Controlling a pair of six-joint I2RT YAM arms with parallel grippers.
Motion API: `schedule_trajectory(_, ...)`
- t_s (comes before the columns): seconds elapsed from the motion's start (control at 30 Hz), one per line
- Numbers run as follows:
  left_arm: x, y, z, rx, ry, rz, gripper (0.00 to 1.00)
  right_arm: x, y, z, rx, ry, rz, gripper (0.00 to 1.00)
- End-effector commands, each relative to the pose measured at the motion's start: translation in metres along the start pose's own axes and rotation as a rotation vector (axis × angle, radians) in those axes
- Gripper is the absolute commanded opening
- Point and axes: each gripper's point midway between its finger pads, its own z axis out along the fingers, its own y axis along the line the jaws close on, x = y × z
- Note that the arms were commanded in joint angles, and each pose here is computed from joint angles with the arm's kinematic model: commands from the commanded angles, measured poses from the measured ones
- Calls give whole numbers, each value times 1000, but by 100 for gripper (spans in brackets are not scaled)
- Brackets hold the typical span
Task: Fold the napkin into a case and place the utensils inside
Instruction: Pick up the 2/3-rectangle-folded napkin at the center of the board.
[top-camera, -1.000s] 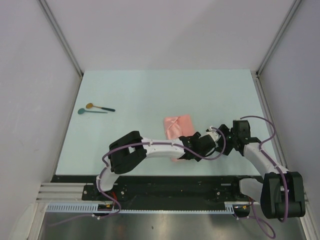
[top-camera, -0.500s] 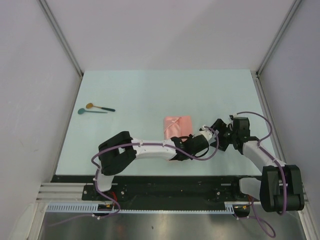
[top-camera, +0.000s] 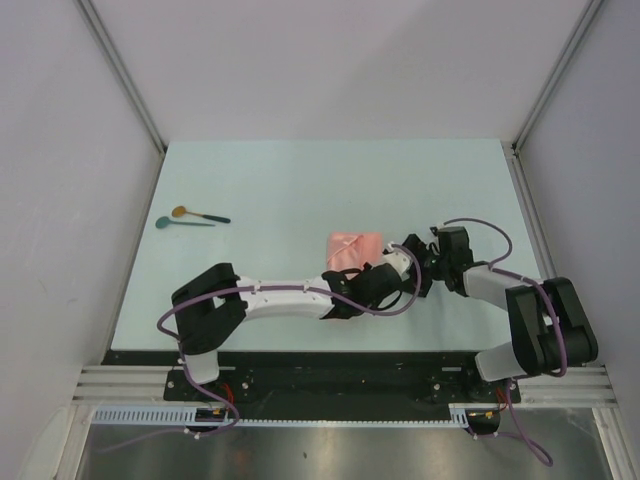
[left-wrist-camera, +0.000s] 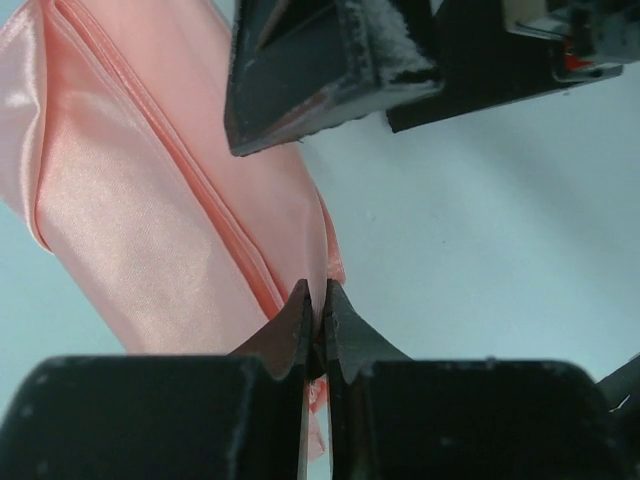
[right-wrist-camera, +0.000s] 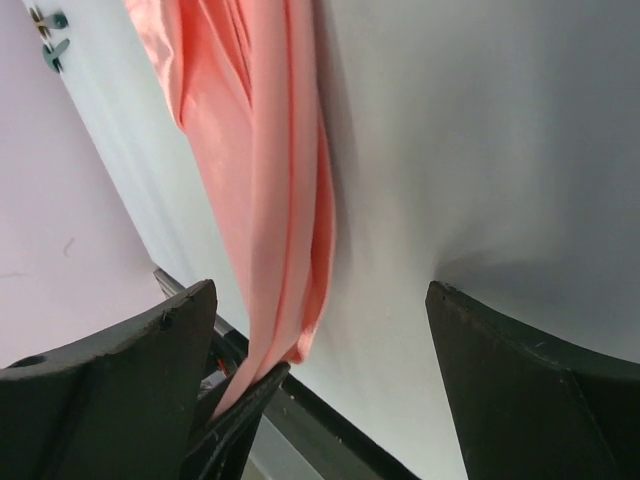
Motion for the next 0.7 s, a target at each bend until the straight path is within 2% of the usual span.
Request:
schedule_trajectory(0.0, -19, 6, -16, 20, -52, -67, 2, -20, 29, 9, -69, -41, -37, 90)
schedule_trajectory(0.4, -18, 19, -21, 15, -53, -104, 2, -13, 32, 46, -72, 22, -45, 86)
schedule_trajectory(0.67, -20, 20, -25, 26, -61, -119, 1, -22, 28, 66, -88, 10, -70, 68)
